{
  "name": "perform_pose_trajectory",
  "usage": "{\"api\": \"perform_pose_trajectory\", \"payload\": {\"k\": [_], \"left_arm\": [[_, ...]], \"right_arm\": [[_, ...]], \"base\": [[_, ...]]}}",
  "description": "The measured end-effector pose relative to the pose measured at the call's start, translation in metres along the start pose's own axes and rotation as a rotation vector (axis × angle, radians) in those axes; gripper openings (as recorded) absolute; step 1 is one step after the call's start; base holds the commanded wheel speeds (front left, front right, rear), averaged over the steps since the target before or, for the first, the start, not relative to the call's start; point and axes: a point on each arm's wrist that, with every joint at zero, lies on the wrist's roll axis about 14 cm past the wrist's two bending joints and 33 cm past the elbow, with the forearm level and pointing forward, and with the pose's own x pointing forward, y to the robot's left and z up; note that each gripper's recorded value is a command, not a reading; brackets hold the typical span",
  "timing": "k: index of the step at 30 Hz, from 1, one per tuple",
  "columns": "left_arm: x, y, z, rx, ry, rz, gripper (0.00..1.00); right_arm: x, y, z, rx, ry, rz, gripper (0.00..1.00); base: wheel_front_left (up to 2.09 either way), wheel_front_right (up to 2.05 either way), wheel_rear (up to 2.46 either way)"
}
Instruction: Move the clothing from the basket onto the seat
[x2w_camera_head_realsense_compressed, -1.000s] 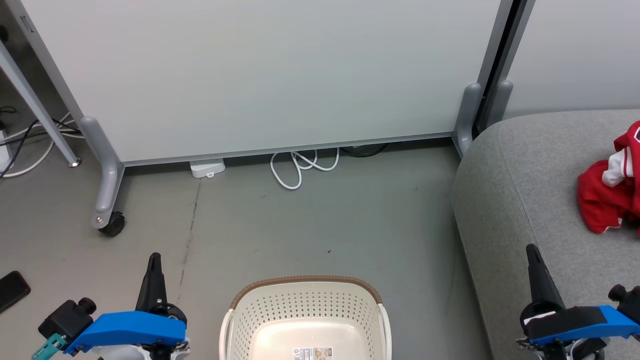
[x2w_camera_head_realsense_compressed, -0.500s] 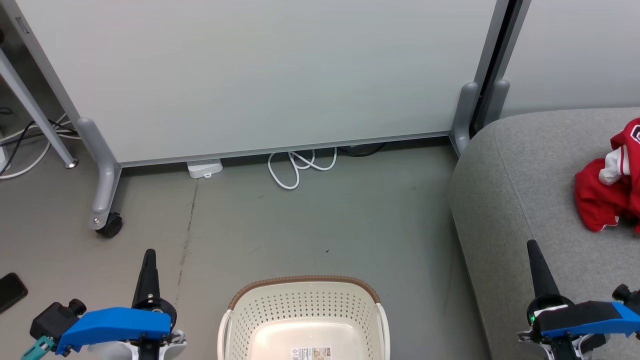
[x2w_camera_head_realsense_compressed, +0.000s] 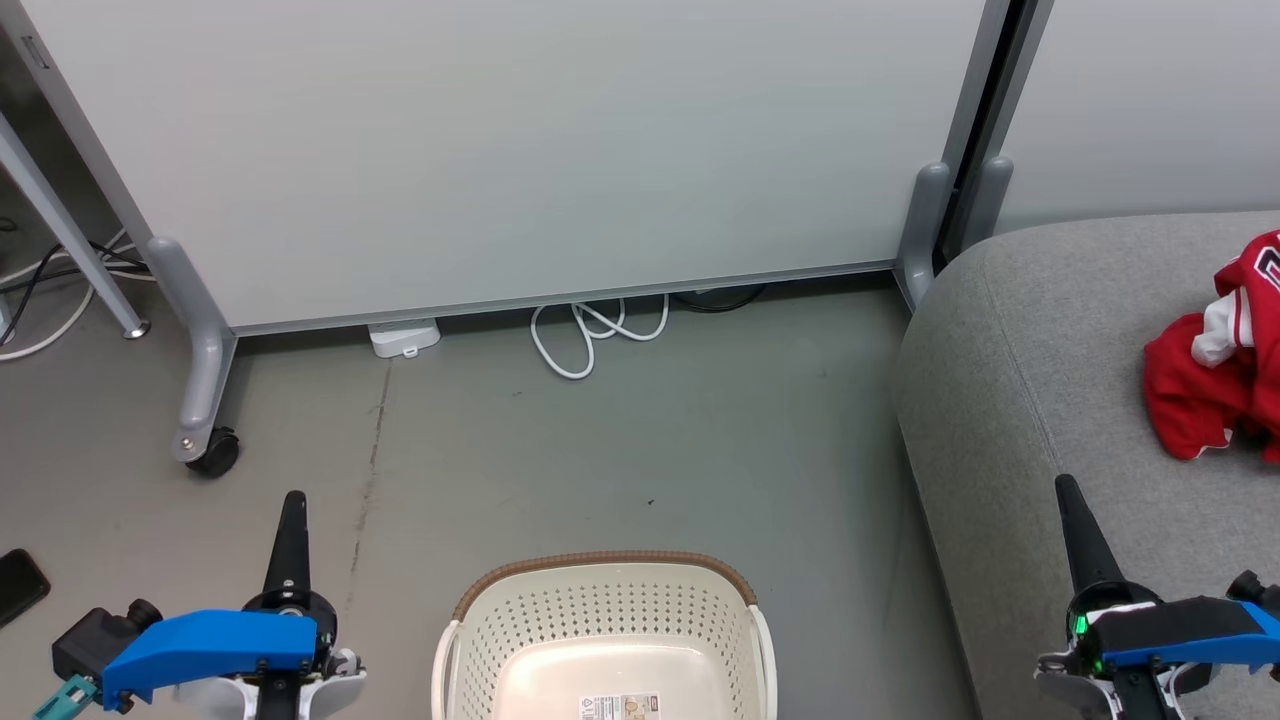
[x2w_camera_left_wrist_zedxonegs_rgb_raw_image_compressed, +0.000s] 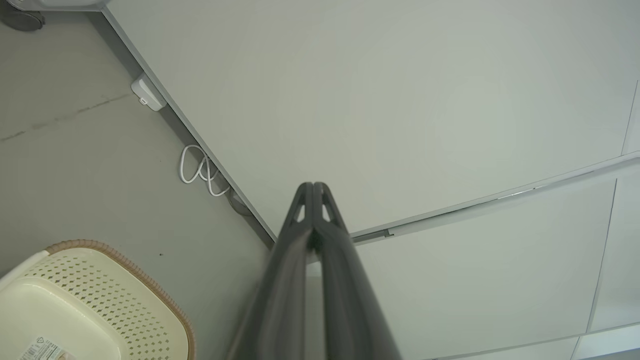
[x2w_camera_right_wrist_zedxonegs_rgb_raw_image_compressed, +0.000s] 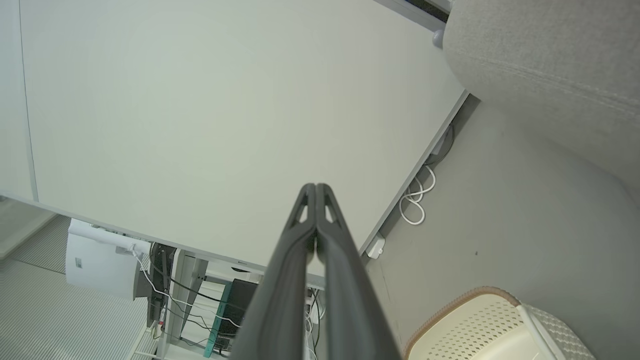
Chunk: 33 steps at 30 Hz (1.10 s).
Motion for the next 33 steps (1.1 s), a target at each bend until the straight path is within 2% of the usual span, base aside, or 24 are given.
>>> {"api": "perform_pose_trajectory", "payload": {"k": [33], "left_arm": [[0.008,-0.013,0.006,-0.275,0.011,-0.052,0.00]], "right_arm": [[0.001,0.006,0.006,0.279,0.005,0.027,0.00]], "base": [[0.00,0.00,0.00]]}}
